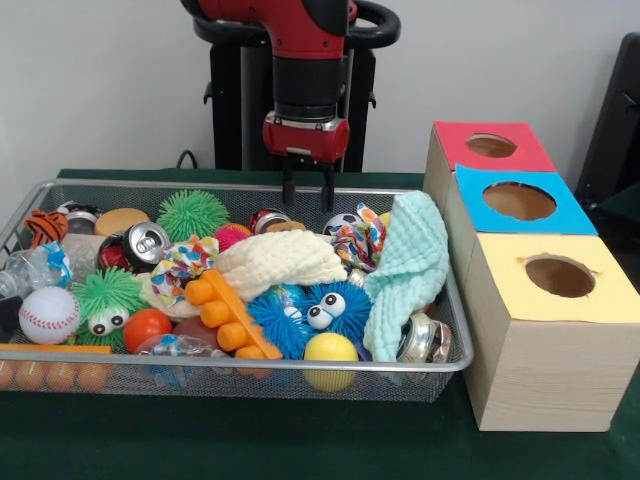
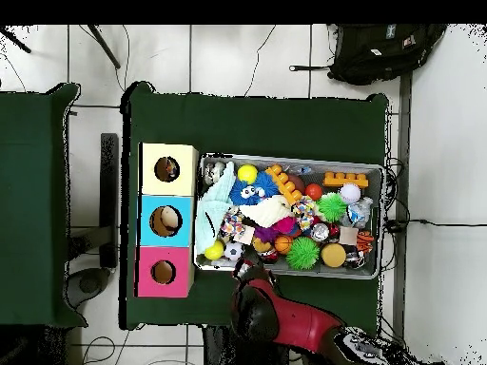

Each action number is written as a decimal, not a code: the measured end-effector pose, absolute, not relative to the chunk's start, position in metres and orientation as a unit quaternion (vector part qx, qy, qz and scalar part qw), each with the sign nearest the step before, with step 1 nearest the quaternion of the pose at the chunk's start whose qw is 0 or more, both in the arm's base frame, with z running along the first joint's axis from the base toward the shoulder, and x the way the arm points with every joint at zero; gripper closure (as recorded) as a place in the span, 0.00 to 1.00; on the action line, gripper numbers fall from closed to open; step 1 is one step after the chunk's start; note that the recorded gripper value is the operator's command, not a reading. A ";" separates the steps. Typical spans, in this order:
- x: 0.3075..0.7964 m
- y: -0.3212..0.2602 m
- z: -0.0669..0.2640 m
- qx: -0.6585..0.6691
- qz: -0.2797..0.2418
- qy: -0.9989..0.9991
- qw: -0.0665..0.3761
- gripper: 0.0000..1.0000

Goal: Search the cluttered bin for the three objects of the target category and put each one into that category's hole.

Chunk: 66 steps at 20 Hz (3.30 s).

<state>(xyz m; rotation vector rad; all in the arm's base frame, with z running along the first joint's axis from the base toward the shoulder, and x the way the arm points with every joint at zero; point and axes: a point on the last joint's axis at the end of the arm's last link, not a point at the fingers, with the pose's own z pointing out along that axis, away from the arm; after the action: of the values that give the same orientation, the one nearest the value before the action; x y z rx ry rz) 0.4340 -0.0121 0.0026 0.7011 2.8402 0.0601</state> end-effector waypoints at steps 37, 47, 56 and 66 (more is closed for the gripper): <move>0.437 -0.013 0.006 0.238 0.019 0.965 0.112 0.00; 0.438 -0.015 0.008 0.239 0.018 0.964 0.115 0.00; 0.446 -0.008 0.025 0.223 0.014 0.968 0.113 0.00; 0.456 -0.018 0.057 0.223 0.003 0.970 0.101 0.00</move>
<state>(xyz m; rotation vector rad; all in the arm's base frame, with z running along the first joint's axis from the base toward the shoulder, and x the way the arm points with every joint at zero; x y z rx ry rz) 0.4562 -0.0183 0.0569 0.6586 2.8645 0.0083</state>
